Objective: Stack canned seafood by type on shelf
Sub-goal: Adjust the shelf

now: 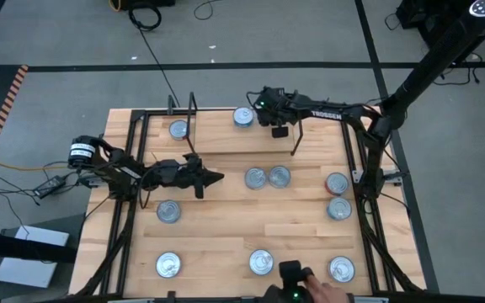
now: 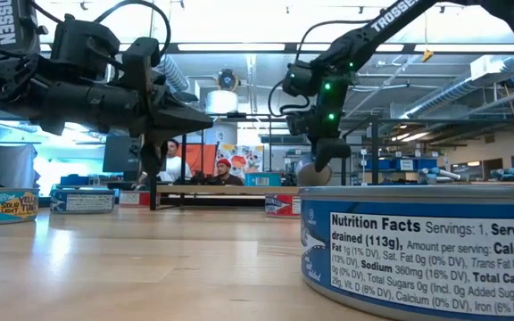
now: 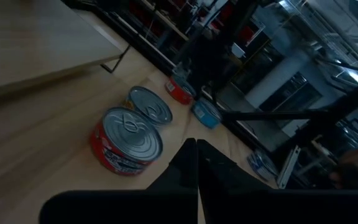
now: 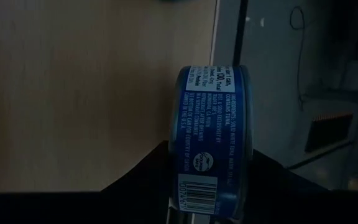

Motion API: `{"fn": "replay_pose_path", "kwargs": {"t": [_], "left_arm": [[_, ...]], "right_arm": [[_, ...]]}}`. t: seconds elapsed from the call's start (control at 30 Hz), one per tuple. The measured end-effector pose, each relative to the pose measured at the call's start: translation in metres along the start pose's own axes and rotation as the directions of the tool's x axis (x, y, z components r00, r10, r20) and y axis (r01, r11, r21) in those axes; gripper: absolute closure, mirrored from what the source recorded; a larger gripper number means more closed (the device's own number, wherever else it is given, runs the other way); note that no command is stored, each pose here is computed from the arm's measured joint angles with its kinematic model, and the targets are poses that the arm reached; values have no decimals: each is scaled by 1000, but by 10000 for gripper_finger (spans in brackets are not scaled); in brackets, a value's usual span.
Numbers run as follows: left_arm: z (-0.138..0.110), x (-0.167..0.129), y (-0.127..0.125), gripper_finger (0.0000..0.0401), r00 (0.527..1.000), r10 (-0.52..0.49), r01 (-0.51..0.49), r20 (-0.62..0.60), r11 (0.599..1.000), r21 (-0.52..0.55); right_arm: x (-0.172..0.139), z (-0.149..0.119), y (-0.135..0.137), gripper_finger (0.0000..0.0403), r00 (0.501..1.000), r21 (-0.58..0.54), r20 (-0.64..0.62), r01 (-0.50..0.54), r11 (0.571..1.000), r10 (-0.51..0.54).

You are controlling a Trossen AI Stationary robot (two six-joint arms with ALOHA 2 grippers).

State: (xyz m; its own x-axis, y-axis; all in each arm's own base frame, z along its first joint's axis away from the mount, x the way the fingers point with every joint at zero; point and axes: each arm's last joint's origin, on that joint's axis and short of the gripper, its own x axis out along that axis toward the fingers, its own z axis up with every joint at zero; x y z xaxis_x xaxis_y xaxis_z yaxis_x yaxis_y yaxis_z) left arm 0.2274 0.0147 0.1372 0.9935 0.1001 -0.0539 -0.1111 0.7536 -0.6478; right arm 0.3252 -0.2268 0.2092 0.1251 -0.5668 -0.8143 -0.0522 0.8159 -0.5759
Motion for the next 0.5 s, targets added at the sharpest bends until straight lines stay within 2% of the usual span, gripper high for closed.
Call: {"fn": "replay_pose_path", "kwargs": {"t": [0.17,0.37,0.5], "left_arm": [[0,0,0,401,1000,0,0,0,1000,-2],[0,0,0,401,1000,0,0,0,1000,-2],[0,0,0,401,1000,0,0,-1,1000,-2]], "right_arm": [[1,-1,-2,255,999,17,26,-24,1000,24],[2,-1,0,186,998,22,37,-51,998,50],[2,-1,1,171,996,23,49,-72,997,70]]}}
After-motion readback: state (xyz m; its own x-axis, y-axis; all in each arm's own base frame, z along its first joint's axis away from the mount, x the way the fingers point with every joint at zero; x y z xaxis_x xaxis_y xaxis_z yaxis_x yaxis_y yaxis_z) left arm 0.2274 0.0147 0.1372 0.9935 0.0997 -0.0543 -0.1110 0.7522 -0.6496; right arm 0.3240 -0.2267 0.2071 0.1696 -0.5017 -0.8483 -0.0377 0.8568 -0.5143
